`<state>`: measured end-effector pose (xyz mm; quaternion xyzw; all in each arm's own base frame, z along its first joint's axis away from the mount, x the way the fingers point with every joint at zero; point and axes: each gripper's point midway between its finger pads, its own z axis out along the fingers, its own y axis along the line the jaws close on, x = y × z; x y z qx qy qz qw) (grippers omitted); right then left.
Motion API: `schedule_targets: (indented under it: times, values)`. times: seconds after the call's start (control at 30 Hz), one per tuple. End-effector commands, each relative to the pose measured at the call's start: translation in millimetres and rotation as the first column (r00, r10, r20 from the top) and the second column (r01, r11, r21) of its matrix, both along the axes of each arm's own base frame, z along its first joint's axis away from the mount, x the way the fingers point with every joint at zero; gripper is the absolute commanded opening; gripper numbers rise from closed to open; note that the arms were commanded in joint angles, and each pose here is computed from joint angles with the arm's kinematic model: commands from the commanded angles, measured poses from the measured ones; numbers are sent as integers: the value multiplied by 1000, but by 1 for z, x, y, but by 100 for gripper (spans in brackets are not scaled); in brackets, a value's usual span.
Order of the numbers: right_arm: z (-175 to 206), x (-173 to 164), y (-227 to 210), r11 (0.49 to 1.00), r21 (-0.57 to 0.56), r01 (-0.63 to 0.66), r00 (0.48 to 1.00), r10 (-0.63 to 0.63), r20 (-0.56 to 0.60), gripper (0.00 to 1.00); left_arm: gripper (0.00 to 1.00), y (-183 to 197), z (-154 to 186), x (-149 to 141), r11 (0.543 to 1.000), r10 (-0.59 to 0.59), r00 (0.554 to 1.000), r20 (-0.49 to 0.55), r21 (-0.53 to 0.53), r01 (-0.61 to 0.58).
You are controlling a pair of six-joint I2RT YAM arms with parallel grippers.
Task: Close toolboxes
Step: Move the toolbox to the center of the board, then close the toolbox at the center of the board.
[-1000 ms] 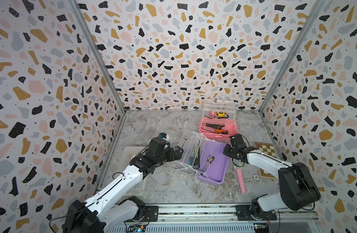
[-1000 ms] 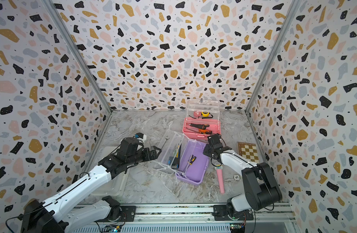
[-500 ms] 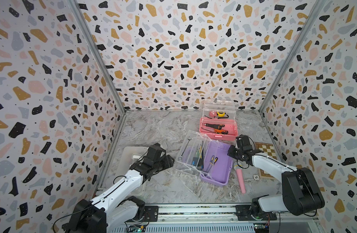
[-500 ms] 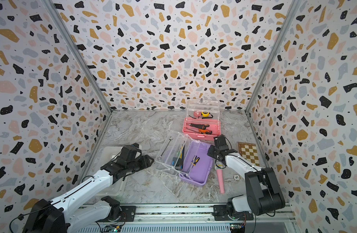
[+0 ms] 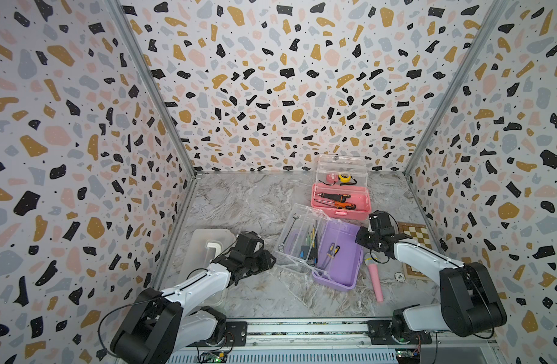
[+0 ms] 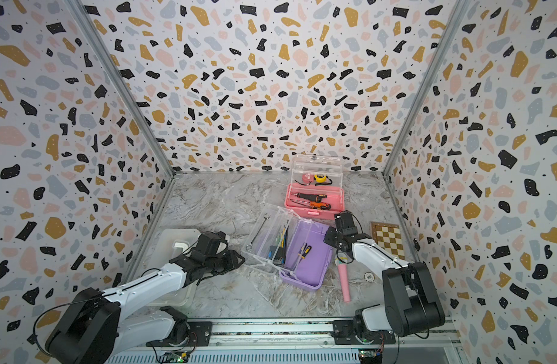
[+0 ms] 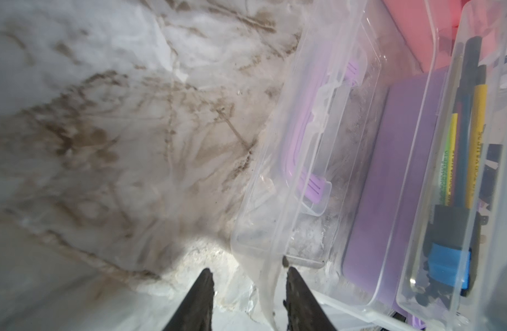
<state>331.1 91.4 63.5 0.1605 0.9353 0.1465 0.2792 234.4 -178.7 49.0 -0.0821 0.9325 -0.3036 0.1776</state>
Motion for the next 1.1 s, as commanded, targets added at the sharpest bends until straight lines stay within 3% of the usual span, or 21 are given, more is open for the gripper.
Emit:
schedule_targets:
  times: [0.0, 0.4, 0.6, 0.67, 0.83, 1.07]
  values:
    - [-7, -9, 5, 999, 27, -31, 999, 32, -34, 0, 40, -9, 5, 10, 1000, -11, 999, 30, -11, 11]
    - [-5, -8, 16, 995, 96, -38, 999, 41, -32, 0, 27, 0, -14, 17, 991, -24, 1000, 12, 131, 22]
    - [-9, -13, 25, 987, 150, -53, 998, 59, -37, 0, 0, 4, -13, 20, 979, -52, 999, 13, 196, 49]
    - [-8, -15, 29, 983, 172, -65, 997, 72, -35, 0, 0, 9, -7, 21, 969, -61, 998, 20, 243, 54]
    - [3, -16, 48, 955, 269, -126, 992, 128, 10, 27, 0, 23, 26, 33, 929, -90, 989, 115, 368, 41]
    - [12, -22, 79, 909, 370, -194, 981, 191, 46, 36, 0, 31, 82, 60, 856, -177, 955, 238, 516, 29]
